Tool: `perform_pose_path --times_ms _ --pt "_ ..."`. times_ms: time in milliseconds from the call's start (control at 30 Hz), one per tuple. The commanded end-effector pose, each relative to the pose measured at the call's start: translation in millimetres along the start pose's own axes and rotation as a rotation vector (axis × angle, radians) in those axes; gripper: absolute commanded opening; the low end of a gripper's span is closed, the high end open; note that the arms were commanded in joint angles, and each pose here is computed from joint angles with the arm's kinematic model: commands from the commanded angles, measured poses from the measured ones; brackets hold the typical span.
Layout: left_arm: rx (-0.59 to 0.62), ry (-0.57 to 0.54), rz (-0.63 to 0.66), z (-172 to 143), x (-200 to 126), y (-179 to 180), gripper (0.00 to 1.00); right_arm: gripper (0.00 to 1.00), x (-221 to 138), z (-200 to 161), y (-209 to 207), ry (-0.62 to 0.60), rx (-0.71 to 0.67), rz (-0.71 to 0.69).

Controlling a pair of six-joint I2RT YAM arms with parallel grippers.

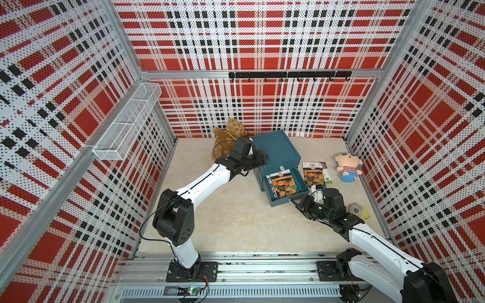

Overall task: Take the seed bags out of the drawer
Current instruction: Open the drawer in the storage box.

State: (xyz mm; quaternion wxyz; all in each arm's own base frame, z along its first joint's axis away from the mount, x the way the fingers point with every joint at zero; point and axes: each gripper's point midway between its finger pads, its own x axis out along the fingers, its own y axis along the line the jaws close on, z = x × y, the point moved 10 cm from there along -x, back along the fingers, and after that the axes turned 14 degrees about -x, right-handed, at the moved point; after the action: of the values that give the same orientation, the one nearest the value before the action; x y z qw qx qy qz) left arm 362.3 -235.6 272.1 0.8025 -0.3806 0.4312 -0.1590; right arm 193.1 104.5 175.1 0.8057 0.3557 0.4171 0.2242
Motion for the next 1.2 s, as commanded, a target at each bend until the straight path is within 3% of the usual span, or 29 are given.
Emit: perform_pose_path --times_ms 0,233,367,733,833,1167 --pt "-0.007 0.143 0.195 -30 24 39 0.70 0.65 -17 0 4 0.006 -0.076 -0.077" --pt "-0.007 0.142 0.197 -29 24 40 0.70 0.79 -60 17 30 -0.066 -0.282 -0.217" --pt "-0.005 0.145 0.196 -30 24 40 0.70 0.84 -60 40 49 -0.068 -0.384 -0.254" --pt "-0.012 0.144 0.188 -30 23 42 0.71 0.72 -5 98 71 0.040 -0.519 -0.295" --pt "-0.013 0.143 0.184 -30 22 42 0.72 0.68 8 102 69 0.078 -0.525 -0.307" --pt "-0.022 0.143 0.187 -27 22 47 0.73 0.67 45 93 72 0.183 -0.577 -0.349"
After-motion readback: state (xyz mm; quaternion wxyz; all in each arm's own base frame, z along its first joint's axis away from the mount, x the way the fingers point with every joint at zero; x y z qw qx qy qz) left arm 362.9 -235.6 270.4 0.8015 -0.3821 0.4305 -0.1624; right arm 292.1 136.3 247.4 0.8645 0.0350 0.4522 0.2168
